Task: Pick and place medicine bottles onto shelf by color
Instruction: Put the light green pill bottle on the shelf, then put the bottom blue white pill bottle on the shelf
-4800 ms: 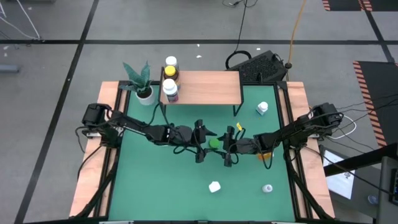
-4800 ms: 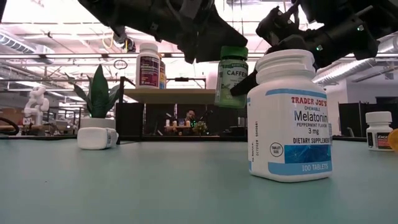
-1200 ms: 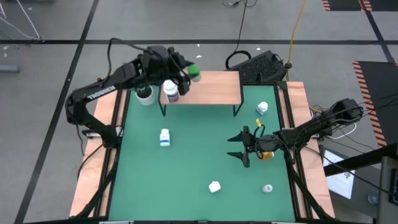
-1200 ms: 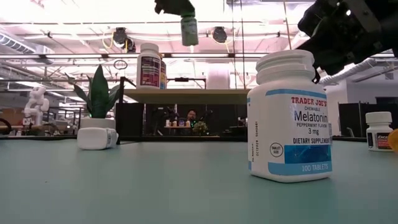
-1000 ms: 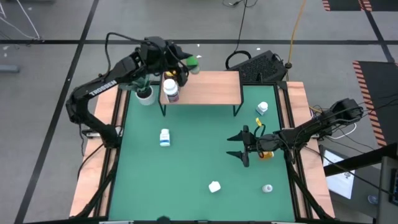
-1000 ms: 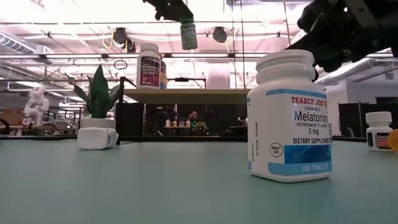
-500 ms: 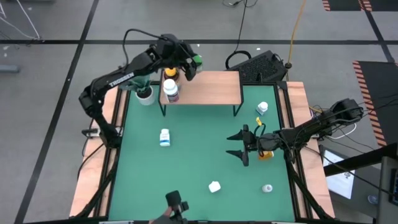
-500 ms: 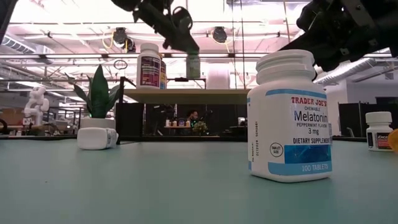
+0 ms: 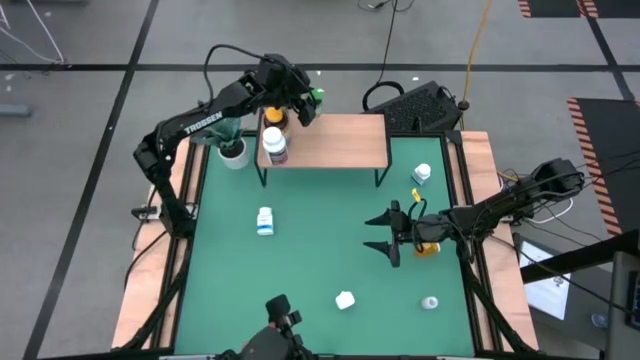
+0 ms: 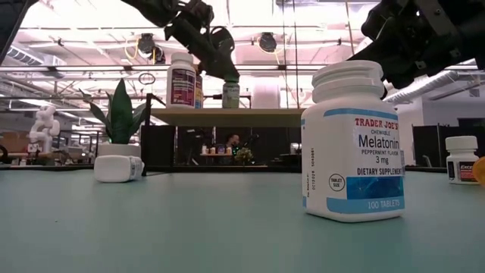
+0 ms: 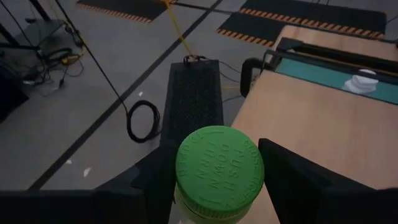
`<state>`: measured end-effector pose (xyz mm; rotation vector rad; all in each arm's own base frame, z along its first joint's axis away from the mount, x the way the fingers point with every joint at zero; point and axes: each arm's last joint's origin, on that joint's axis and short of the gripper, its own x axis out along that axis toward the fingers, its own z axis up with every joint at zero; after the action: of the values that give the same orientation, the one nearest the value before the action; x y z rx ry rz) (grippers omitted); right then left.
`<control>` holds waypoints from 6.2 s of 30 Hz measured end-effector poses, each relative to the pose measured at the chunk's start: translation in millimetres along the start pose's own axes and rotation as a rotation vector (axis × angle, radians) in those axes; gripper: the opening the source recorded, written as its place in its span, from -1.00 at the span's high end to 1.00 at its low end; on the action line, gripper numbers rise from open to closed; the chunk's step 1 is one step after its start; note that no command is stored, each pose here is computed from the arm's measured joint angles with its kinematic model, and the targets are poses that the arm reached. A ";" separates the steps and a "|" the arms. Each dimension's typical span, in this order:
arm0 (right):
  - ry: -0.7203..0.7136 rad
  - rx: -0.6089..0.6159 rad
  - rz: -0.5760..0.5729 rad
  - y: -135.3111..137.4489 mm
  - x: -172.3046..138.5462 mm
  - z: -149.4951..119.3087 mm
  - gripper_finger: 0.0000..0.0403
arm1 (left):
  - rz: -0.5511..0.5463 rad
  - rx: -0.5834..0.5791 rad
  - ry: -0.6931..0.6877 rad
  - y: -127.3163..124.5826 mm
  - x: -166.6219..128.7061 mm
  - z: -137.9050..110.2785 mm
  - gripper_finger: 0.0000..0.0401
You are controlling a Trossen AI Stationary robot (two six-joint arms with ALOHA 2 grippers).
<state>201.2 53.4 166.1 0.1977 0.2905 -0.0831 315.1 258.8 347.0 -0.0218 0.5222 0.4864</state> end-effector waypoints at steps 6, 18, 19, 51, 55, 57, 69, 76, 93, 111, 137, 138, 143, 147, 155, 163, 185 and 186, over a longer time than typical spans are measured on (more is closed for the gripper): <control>0.002 0.000 -0.001 -0.1 0.0 -0.2 -0.45 | 0.003 -0.002 0.048 -0.2 -0.2 -4.6 -0.15; 0.002 0.004 -0.001 0.0 0.0 -0.1 -0.45 | -0.001 0.001 0.080 -0.8 -0.4 -7.6 -0.11; 0.002 0.004 -0.001 0.0 0.0 -0.1 -0.45 | -0.001 0.001 0.080 -0.8 -0.5 -7.6 -0.13; 0.002 0.001 -0.001 -0.1 0.0 -0.1 -0.45 | -0.025 0.147 0.081 -15.9 10.8 -8.2 -0.20; 0.002 0.001 -0.001 0.0 0.0 -0.1 -0.45 | 0.030 0.179 0.089 -21.2 7.0 -5.1 -0.30; 0.002 0.001 -0.001 0.0 0.0 -0.1 -0.45 | 0.064 0.190 0.074 -25.4 -0.1 0.4 -0.35; -0.005 -0.037 -0.025 -0.8 0.1 0.1 -0.45 | 0.060 0.193 -0.155 -55.5 -105.7 44.4 -0.35; -0.053 -0.007 0.000 1.5 -0.2 4.9 -0.45 | -0.080 0.230 -0.145 -94.9 -162.6 42.7 -0.23; 0.020 -0.102 0.362 33.2 2.1 -12.7 -0.45 | -0.472 0.334 0.009 -258.4 -130.8 -83.3 0.00; 0.054 -0.008 0.329 37.4 3.5 -19.3 -0.45 | -0.589 0.226 -0.250 -301.7 -117.0 -182.0 0.00; 0.160 -0.231 0.372 80.8 67.3 -71.2 -0.45 | -0.547 0.312 -0.309 -437.4 -102.7 -212.0 -0.39; 0.166 -0.229 0.378 82.6 69.3 -73.9 -0.45 | -0.543 0.289 -0.297 -439.8 -102.2 -209.4 -0.39; 0.184 -0.229 0.426 99.0 76.3 -82.7 -0.45 | -0.527 0.297 -0.249 -448.9 -101.4 -208.9 -0.42; 0.167 -0.221 0.388 108.9 84.1 -85.3 -0.45 | -0.550 0.306 -0.215 -450.4 -101.3 -209.6 -0.43; 0.163 -0.238 0.303 111.6 88.5 -89.4 -0.45 | -0.635 0.245 -0.119 -446.4 -94.0 -212.1 -0.42; 0.176 -0.224 0.287 110.4 87.9 -90.4 -0.45 | -0.649 0.183 -0.082 -443.1 -88.9 -210.7 -0.30; 0.176 -0.223 0.288 110.2 88.0 -90.2 -0.45 | -0.684 0.238 -0.082 -446.5 -81.0 -219.0 -0.35; 0.173 -0.219 0.288 110.4 88.1 -89.8 -0.45 | -0.683 0.240 -0.079 -446.4 -80.9 -219.4 -0.35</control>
<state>272.6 175.0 76.1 0.0277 0.4375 0.2518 351.6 -203.6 150.0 0.0484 0.4588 -0.2433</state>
